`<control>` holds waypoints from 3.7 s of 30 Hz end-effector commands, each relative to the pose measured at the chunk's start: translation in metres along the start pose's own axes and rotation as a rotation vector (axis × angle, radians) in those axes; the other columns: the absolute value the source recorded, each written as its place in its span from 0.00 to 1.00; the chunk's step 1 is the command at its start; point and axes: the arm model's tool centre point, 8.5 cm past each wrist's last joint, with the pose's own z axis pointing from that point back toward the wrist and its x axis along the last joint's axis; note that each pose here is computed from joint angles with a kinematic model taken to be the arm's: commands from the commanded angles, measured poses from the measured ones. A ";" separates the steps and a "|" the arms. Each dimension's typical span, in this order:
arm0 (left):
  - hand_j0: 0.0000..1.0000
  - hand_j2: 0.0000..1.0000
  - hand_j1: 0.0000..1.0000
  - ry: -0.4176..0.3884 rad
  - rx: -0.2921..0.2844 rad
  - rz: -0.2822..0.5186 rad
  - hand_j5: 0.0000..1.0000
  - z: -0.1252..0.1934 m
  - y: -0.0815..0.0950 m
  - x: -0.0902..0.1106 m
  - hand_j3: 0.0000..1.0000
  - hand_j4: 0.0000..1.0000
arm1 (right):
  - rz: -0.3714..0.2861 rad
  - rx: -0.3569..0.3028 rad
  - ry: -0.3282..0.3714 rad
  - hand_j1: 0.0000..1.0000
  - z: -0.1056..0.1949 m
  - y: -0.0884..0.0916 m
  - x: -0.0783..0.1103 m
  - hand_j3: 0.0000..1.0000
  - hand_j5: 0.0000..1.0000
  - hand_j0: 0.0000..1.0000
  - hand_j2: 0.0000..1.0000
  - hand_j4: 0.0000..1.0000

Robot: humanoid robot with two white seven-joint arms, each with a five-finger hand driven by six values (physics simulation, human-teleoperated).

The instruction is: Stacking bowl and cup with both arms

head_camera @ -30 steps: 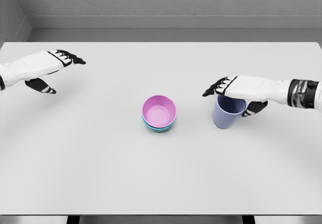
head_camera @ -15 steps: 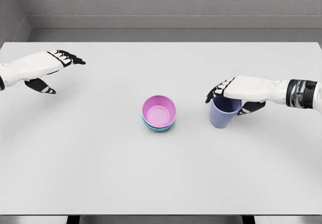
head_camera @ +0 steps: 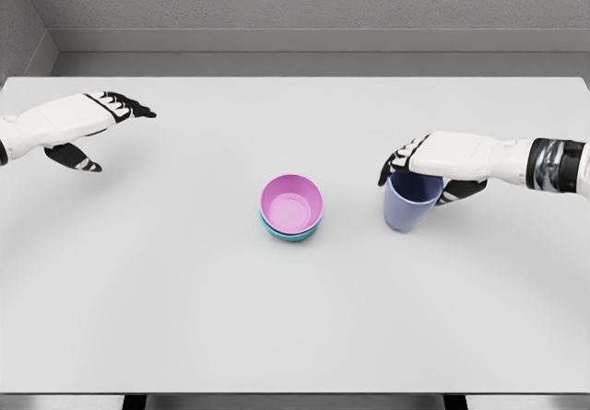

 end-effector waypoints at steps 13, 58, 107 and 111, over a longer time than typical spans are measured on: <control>1.00 1.00 1.00 0.003 0.006 0.003 1.00 0.001 0.002 -0.001 1.00 1.00 | 0.063 -0.073 -0.025 0.64 0.008 -0.029 0.017 0.64 0.64 0.64 0.64 0.64; 1.00 1.00 1.00 0.013 0.001 0.001 1.00 0.006 0.002 -0.004 1.00 1.00 | 0.145 -0.204 -0.241 0.64 -0.046 -0.079 0.080 0.64 0.64 0.64 0.64 0.64; 1.00 1.00 1.00 0.042 0.008 0.030 1.00 0.018 -0.002 -0.010 1.00 1.00 | 0.071 -0.131 -0.240 0.99 -0.084 -0.060 0.081 0.99 0.99 0.99 0.99 0.99; 1.00 1.00 1.00 0.042 0.005 0.029 1.00 0.017 -0.002 -0.010 1.00 1.00 | 0.073 -0.128 -0.241 0.99 -0.085 -0.060 0.081 0.99 0.99 0.99 0.99 0.99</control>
